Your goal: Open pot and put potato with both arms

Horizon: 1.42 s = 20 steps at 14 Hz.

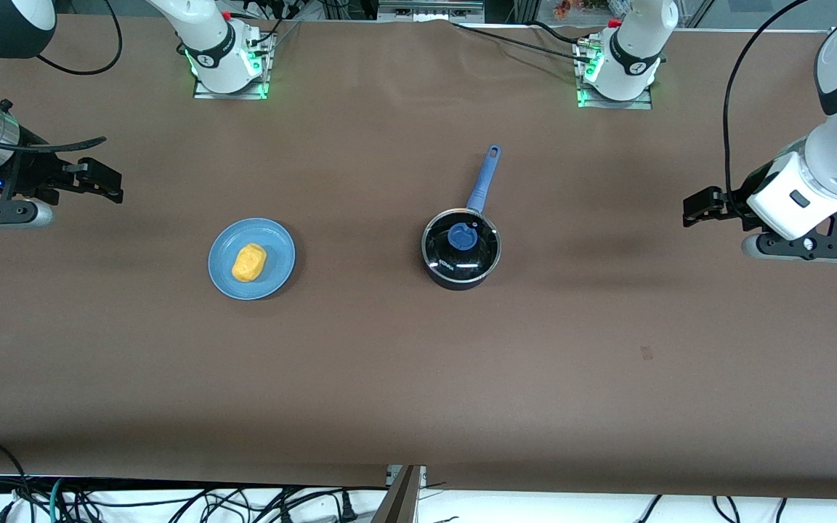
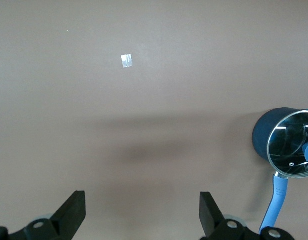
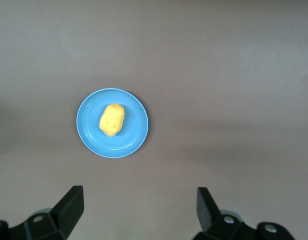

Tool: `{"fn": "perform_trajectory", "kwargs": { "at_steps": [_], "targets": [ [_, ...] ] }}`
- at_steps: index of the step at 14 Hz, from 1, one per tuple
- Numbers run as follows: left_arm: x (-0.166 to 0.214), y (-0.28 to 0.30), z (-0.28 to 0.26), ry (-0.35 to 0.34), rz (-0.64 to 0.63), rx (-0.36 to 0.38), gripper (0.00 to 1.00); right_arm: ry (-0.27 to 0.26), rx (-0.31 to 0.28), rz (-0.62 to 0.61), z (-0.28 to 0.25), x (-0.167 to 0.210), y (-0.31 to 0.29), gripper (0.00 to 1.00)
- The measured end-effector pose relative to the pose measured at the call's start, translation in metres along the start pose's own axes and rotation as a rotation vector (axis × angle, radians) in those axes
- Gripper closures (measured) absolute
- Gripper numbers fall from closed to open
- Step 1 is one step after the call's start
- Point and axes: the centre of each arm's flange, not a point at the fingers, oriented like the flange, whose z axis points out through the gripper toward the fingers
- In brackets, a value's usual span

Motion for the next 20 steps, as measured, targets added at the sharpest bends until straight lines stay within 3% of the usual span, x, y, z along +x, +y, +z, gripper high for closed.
{"fn": "perform_trajectory", "kwargs": {
  "at_steps": [11,16,20],
  "targets": [
    [-0.006,0.097,0.034,0.048,-0.153,-0.034,0.0,-0.001,0.0,0.0,0.001,0.0,0.0,0.0],
    [-0.005,0.171,0.076,0.069,-0.309,-0.097,0.04,-0.006,0.0,-0.001,0.004,0.002,0.0,0.0],
    [-0.009,0.213,0.104,0.084,-0.42,-0.057,0.03,-0.018,0.0,-0.003,0.015,0.009,-0.002,0.0]
  ]
}}
